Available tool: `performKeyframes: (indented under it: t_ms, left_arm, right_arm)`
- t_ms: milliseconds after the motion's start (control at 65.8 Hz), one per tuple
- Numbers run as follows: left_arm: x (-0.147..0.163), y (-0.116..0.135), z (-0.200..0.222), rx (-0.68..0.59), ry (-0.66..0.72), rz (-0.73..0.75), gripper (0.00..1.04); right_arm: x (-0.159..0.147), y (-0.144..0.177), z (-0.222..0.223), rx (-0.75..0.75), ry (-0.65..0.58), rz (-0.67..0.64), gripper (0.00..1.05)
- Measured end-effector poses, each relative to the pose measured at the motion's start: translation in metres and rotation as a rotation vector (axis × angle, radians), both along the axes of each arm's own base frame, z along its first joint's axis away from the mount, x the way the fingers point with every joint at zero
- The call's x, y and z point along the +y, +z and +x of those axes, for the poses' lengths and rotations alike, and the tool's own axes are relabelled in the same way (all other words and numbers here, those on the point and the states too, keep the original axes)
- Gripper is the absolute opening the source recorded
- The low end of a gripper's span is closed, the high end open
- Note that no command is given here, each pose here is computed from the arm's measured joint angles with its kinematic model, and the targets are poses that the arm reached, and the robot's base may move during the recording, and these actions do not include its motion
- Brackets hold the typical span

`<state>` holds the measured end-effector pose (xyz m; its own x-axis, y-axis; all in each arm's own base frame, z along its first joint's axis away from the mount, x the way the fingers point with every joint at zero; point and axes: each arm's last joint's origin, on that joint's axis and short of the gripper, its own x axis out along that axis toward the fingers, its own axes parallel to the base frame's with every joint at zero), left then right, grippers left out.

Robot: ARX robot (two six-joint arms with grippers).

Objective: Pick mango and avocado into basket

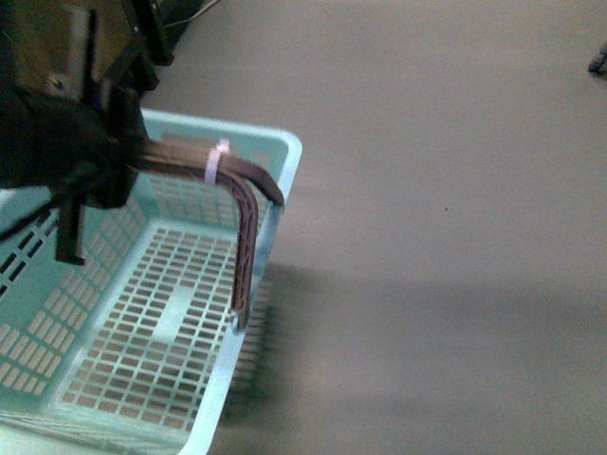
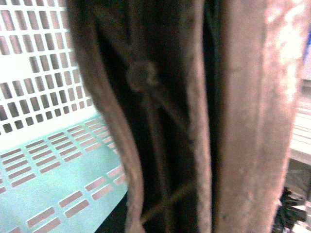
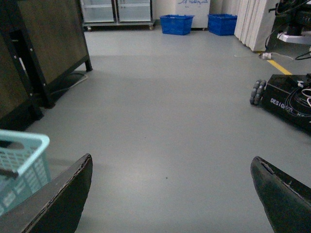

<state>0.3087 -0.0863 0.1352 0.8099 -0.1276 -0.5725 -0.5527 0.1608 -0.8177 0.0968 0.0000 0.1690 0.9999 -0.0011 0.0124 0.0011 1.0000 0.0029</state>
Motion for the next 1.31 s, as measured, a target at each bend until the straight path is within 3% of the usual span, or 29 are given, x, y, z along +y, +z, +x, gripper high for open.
performKeyframes:
  t_ms: [198,395,1307]
  left_arm:
    - [0.013,0.085,-0.037,-0.126,0.025,-0.060,0.15]
    - [0.025,0.124,-0.066,-0.197,0.060,-0.103,0.15]
    - [0.026,0.131,-0.073,-0.209,0.067,-0.122,0.15]
  right_arm:
    - [0.000,0.000,0.000,0.000,0.000,0.000,0.96]
    - [0.000,0.000,0.000,0.000,0.000,0.000,0.96]
    - [0.000,0.000,0.000,0.000,0.000,0.000,0.96]
